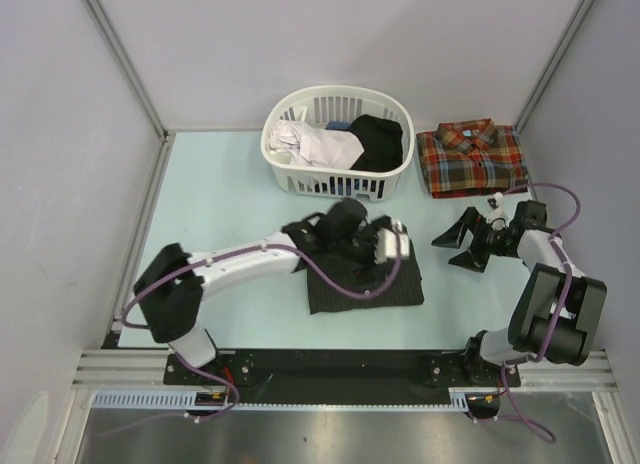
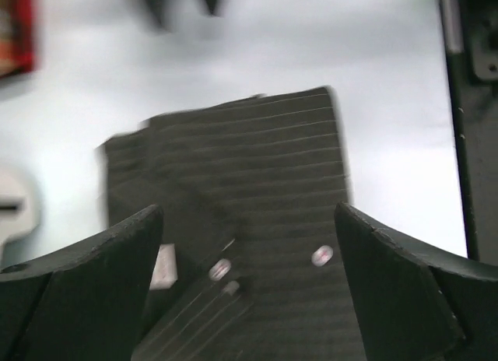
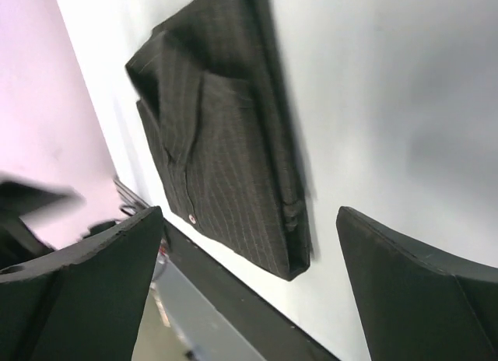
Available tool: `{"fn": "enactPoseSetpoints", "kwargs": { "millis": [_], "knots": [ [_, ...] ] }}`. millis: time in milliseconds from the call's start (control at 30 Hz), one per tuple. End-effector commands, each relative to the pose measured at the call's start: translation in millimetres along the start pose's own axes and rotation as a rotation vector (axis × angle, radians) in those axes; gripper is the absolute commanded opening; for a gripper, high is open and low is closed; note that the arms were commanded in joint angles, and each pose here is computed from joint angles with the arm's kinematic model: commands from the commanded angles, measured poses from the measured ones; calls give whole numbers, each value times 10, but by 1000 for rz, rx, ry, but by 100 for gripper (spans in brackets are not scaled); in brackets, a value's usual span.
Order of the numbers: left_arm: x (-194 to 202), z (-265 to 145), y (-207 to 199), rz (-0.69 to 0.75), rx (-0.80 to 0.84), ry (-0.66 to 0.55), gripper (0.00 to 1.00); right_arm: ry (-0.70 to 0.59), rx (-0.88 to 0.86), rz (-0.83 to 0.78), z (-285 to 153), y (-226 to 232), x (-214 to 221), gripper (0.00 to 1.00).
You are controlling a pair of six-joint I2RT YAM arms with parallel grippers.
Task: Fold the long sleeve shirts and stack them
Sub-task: Fold the shirt
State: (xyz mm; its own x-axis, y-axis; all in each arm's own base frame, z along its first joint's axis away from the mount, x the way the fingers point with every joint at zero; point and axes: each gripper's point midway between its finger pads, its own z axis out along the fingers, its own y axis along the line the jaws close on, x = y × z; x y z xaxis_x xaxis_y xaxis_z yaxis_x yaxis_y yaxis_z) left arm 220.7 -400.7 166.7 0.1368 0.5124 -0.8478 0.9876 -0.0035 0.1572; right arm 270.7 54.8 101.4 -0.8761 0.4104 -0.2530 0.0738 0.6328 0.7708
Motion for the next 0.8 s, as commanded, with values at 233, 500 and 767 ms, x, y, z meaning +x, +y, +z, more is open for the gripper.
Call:
{"fn": "enactPoseSetpoints", "kwargs": {
  "millis": [233, 500, 767],
  "knots": [
    [84, 920, -599, 407, 45, 106, 68, -94, 126, 324, 6, -470, -44, 100],
    [334, 1305, -709, 408, 93, 175, 58, -65, 113, 371, 76, -513, 49, 99],
    [414, 1351, -490, 266, 101, 162, 28, 5, 85, 343, 210, -412, 200, 100]
  ]
}}
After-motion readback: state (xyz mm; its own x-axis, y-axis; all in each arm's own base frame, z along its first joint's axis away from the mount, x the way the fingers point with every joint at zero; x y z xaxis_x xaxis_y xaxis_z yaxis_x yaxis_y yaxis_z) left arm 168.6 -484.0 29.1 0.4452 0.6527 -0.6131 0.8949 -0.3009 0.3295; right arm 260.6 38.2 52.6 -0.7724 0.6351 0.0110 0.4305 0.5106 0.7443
